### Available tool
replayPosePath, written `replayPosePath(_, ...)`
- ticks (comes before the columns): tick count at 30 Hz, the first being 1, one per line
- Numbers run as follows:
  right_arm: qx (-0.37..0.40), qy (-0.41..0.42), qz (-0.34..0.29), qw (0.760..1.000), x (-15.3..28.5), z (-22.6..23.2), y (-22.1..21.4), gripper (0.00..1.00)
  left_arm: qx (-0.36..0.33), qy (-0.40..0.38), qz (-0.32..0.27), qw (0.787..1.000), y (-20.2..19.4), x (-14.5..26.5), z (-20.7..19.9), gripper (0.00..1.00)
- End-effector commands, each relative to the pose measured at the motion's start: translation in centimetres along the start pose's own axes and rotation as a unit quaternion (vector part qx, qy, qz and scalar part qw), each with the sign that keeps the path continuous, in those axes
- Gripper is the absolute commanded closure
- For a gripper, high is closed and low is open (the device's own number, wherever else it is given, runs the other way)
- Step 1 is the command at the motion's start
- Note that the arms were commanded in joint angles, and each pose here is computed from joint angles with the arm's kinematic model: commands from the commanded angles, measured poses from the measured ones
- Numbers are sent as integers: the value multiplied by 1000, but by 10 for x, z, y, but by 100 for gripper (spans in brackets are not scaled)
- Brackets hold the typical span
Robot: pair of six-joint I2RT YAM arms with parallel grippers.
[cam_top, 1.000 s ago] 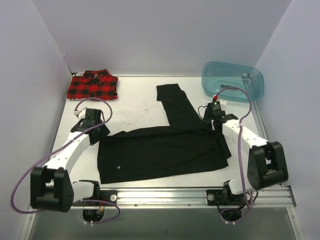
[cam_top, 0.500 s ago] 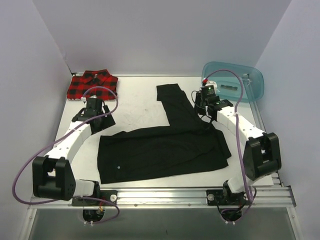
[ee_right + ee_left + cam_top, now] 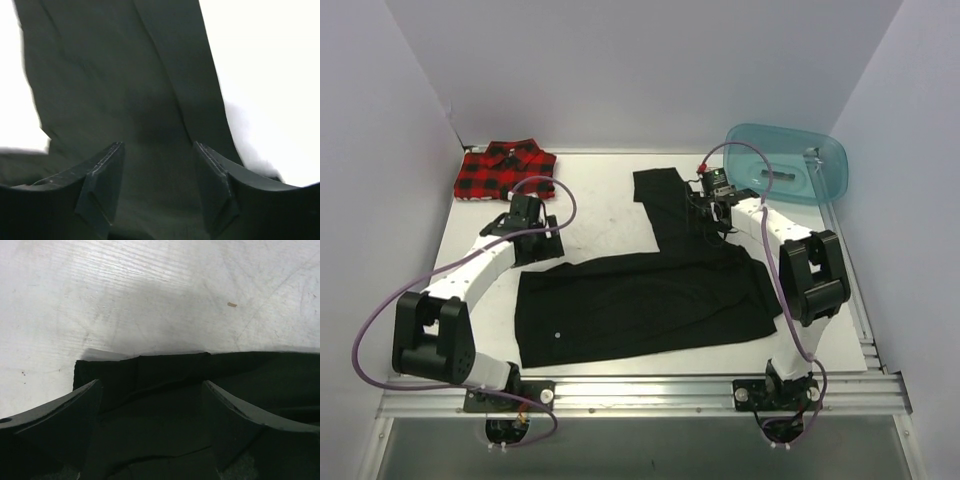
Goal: Fold and stack the long sleeve shirts
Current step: Fold the shirt
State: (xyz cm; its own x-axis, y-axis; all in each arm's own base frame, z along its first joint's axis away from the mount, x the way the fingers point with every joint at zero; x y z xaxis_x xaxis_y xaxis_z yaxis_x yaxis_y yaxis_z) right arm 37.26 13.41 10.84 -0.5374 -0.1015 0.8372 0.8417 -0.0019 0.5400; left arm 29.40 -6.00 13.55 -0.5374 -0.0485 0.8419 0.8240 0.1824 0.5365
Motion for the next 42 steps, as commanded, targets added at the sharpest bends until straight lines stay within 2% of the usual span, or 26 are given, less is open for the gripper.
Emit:
replayPosePath(1, 34, 34, -22, 999, -7, 14, 27, 42, -28, -13, -29, 999, 4, 18, -2, 9)
replayPosePath(4, 30, 28, -27, 999, -24, 18, 41, 41, -29, -19, -44, 998, 0, 26, 0, 8)
replayPosePath(8, 17, 16, -37, 999, -42, 22, 57, 43, -20, -32, -72, 997, 8, 37, -1, 8)
replayPosePath(19, -4, -14, 15, 1000, -80, 20, 38, 52, -14, -46, -71, 996, 5, 37, -4, 8)
replayPosePath(22, -1, -19, 30, 999, -85, 19, 29, 58, -11, -45, -75, 996, 6, 38, -4, 8)
replayPosePath(25, -1, -24, 34, 999, -87, 18, 25, 76, -10, -43, -77, 996, 6, 39, -3, 8)
replayPosePath(26, 3, -25, 34, 999, -87, 16, 26, 87, -10, -43, -78, 996, 6, 40, -3, 8)
replayPosePath(28, 7, -26, 29, 999, -83, 16, 29, 100, -9, -43, -79, 996, 6, 40, -3, 8)
replayPosePath(35, 36, -13, -14, 999, -48, 27, 43, 100, -5, -37, -86, 996, 7, 42, -1, 8)
replayPosePath(42, 64, 9, -77, 995, 23, 39, 43, 100, -2, -41, -91, 995, 8, 45, -1, 8)
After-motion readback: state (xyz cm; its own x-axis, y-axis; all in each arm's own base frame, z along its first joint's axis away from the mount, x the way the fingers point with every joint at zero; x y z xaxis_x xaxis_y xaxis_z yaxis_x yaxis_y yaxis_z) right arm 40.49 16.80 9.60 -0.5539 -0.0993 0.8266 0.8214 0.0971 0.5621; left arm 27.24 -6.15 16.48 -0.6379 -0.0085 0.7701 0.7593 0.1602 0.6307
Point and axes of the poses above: each gripper's point midway between its finger pads, its own x axis back along the fingers, its own z axis along the line the jaws close on, y = z × x, the point moved 6 cm from there along x, back along the fingers, and after that the axes turned 4 degrees about -x, right-handed, at the moved point
